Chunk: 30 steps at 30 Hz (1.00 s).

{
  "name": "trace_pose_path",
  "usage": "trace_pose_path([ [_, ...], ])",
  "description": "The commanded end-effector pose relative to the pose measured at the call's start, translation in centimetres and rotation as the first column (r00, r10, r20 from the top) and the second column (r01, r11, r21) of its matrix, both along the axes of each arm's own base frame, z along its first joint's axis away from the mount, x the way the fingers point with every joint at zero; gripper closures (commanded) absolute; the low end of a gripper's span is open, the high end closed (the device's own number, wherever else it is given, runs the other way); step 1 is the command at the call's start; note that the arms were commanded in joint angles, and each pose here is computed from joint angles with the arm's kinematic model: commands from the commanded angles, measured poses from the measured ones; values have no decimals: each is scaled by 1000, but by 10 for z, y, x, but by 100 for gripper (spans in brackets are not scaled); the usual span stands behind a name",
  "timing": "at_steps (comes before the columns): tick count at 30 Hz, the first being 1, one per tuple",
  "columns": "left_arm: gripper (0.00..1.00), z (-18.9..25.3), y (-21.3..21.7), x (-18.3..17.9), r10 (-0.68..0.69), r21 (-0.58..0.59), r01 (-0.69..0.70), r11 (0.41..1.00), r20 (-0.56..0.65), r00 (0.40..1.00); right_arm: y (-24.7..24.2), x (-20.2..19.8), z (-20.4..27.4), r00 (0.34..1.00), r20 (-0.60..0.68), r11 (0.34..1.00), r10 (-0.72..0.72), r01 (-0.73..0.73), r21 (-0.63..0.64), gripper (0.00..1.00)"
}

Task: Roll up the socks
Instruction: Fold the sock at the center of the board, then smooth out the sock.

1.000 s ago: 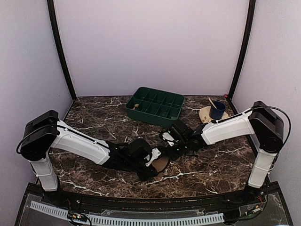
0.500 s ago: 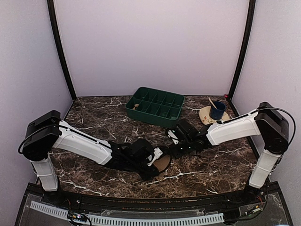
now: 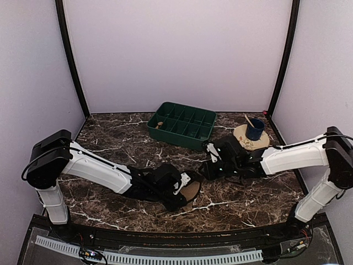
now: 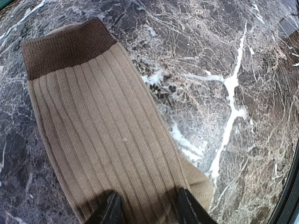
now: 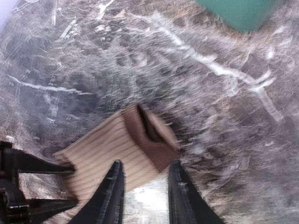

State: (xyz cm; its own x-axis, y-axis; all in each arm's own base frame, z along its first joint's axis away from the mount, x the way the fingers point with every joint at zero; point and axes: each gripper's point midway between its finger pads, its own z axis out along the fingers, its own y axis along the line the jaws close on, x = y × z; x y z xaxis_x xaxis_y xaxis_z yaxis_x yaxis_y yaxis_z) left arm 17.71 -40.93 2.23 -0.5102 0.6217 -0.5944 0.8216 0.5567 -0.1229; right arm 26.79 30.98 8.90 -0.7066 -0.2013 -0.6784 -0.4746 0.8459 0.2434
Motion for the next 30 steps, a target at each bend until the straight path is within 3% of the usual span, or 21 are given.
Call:
trace_pose_path([
  [1, 56, -27, 24, -13, 25, 106, -17, 994, -70, 997, 25, -13, 0, 995, -102, 970, 19, 7, 243, 78],
  [6, 56, -25, 25, -14, 29, 100, -22, 995, -73, 997, 48, -25, -11, 977, -196, 906, 79, 11, 422, 94],
  [14, 56, -21, 25, -13, 32, 95, -25, 995, -66, 997, 72, -32, -17, 948, -276, 805, 158, 38, 592, 98],
  [30, 56, -23, 22, -9, 38, 119, -31, 992, -62, 997, 85, -70, -55, 890, -401, 820, 218, 56, 570, 99],
])
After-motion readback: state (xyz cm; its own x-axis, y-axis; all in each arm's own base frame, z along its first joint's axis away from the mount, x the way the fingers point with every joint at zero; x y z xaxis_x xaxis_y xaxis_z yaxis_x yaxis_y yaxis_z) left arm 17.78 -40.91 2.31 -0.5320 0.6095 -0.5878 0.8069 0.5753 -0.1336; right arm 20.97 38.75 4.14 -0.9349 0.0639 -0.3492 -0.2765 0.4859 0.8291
